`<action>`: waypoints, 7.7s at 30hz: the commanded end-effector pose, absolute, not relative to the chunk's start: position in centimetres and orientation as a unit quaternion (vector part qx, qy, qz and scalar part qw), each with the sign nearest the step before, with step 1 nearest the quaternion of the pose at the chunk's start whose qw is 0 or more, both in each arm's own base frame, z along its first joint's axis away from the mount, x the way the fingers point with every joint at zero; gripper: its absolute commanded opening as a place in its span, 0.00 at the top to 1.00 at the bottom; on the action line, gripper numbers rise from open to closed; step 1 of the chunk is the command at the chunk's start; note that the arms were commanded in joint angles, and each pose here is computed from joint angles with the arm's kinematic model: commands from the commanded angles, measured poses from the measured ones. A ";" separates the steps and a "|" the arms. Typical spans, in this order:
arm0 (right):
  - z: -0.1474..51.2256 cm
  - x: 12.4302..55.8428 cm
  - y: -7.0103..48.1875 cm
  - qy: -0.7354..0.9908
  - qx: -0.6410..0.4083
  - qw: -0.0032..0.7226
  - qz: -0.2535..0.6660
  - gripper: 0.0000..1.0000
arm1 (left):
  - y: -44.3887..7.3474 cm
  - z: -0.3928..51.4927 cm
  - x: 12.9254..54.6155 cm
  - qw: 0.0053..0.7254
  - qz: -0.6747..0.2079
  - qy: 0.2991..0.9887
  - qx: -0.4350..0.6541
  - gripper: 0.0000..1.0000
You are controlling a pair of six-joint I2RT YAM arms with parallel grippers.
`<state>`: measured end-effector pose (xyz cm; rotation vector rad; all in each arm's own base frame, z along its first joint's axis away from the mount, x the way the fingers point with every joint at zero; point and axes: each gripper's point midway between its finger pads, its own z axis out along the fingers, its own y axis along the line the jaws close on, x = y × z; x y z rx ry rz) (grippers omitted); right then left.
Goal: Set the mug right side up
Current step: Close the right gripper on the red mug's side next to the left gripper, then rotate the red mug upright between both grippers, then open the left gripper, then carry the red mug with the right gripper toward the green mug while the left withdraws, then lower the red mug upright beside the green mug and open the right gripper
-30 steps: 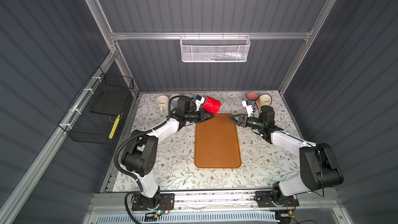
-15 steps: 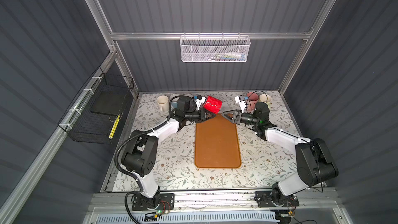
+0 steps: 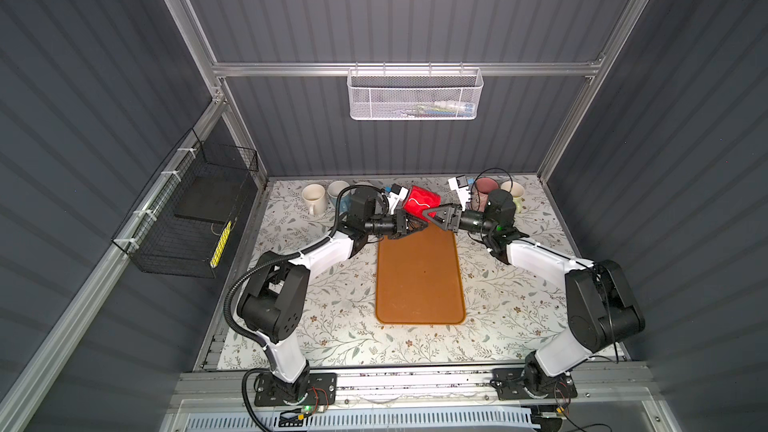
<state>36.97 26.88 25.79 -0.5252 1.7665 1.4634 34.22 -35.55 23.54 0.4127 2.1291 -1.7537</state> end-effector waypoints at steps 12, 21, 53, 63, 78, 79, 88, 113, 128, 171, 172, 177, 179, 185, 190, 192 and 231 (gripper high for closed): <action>28.8 37.3 28.3 0.651 -0.228 0.411 0.596 0.52 | -37.4 27.1 33.4 0.197 -0.669 0.693 0.180 1.00; 30.0 37.3 28.5 0.633 -0.229 0.419 0.609 0.64 | -37.6 26.9 33.2 0.193 -0.675 0.690 0.178 1.00; 27.0 38.7 27.4 0.688 -0.183 0.400 0.577 1.00 | -37.0 25.4 34.1 0.198 -0.658 0.706 0.170 0.46; 25.3 40.1 26.2 0.710 -0.152 0.400 0.560 1.00 | -36.5 24.4 33.8 0.198 -0.646 0.717 0.170 0.39; 22.1 40.5 24.3 0.768 -0.138 0.380 0.496 1.00 | -33.9 21.4 35.3 0.226 -0.551 0.788 0.154 0.36; 22.0 40.5 24.2 0.773 -0.138 0.377 0.490 1.00 | -33.8 21.3 35.4 0.228 -0.545 0.792 0.155 0.36; 20.7 40.0 22.6 0.806 -0.138 0.365 0.445 1.00 | -31.8 19.3 37.0 0.261 -0.449 0.842 0.146 0.37; 16.5 37.9 12.8 0.930 -0.122 0.302 0.171 1.00 | -27.5 18.1 39.0 0.339 -0.228 0.894 0.184 0.38; 15.7 37.5 1.6 0.959 -0.054 0.275 -0.038 1.00 | -24.2 19.0 39.4 0.392 -0.148 0.891 0.174 0.38; 9.5 53.1 -11.9 0.963 -0.116 0.241 0.017 1.00 | -20.7 19.8 39.8 0.400 -0.059 0.902 0.148 0.38; 9.4 53.3 -12.0 0.963 -0.118 0.243 0.015 1.00 | -20.6 19.8 39.8 0.400 -0.058 0.903 0.146 0.38; 8.9 53.9 -12.5 0.963 -0.123 0.239 0.017 0.97 | -20.6 20.0 40.0 0.399 -0.055 0.904 0.142 0.38; 8.6 54.2 -12.7 0.964 -0.122 0.237 0.019 0.96 | -20.5 20.0 39.9 0.398 -0.054 0.905 0.141 0.38; 7.7 55.3 -12.6 0.963 -0.121 0.238 0.032 0.95 | -20.2 20.4 39.8 0.398 -0.051 0.906 0.133 0.38; 7.8 56.4 -12.6 0.960 -0.120 0.249 0.036 0.92 | -20.3 20.4 39.8 0.395 -0.052 0.908 0.128 0.38; 7.7 56.8 -12.7 0.960 -0.120 0.251 0.033 0.91 | -20.1 20.4 39.8 0.393 -0.049 0.910 0.125 0.38; 20.3 55.3 -11.4 0.931 -0.084 0.352 -0.042 0.50 | -16.1 22.4 39.8 0.457 0.003 0.885 0.095 0.35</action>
